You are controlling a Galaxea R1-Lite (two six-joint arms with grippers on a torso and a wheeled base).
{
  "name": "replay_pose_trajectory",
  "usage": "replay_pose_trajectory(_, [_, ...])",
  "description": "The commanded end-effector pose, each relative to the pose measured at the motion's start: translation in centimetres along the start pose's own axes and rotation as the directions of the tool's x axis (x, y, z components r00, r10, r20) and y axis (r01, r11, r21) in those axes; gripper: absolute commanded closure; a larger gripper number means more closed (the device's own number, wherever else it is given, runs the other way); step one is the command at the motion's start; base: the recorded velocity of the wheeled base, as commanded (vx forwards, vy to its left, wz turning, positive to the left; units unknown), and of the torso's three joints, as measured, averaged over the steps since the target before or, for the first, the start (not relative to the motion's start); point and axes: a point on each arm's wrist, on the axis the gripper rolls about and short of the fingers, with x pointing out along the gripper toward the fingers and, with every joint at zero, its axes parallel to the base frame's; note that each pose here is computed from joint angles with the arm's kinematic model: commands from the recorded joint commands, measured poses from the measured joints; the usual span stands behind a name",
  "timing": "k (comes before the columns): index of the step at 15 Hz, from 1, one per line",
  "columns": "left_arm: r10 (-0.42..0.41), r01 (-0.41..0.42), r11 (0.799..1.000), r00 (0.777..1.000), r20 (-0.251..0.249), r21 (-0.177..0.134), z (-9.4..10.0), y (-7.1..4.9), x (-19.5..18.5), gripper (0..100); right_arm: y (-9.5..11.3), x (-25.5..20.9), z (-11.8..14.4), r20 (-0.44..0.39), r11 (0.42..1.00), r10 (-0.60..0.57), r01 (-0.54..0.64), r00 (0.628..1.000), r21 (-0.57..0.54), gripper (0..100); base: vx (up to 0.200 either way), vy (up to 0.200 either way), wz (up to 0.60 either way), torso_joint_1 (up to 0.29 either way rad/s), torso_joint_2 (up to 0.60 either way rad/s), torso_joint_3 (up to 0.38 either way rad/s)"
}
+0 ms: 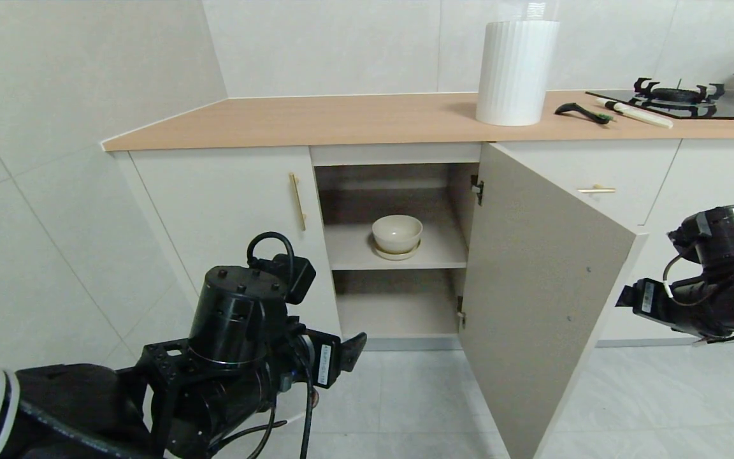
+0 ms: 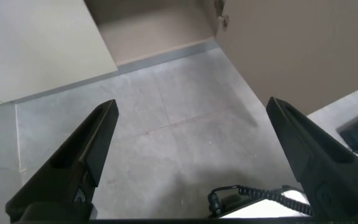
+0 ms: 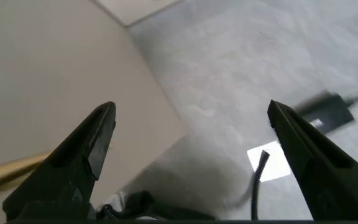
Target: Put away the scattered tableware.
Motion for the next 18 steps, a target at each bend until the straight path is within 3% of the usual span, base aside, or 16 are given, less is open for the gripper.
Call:
replay_pose_trajectory(1, [0.009,-0.009,1.000,1.000,0.003,-0.006,0.1,0.3,0.1,0,1.5,0.7,-0.3,-0.008,0.999,0.032,-0.032,0.999,-0.035,0,0.000,0.000,0.00,0.000,0.00,0.000])
replay_pose_trajectory(8, [0.018,-0.018,1.000,1.000,0.006,-0.012,0.3,0.5,0.2,0,6.5,1.0,-1.2,-0.025,0.983,0.140,-0.142,0.990,-0.115,0,0.000,0.000,0.00,0.000,0.00,0.000])
replay_pose_trajectory(14, [0.030,-0.030,0.999,1.000,0.006,-0.013,0.3,0.6,0.4,0,14.7,3.0,-3.4,-0.074,0.931,0.267,-0.277,0.961,-0.240,0,0.000,0.000,0.00,0.000,0.00,0.000])
replay_pose_trajectory(18, [0.047,-0.045,0.999,0.997,0.058,-0.030,0.8,0.7,0.3,0,17.8,4.4,-3.7,-0.065,0.913,0.305,-0.312,0.950,-0.263,0,0.000,0.000,0.00,0.000,0.00,0.000])
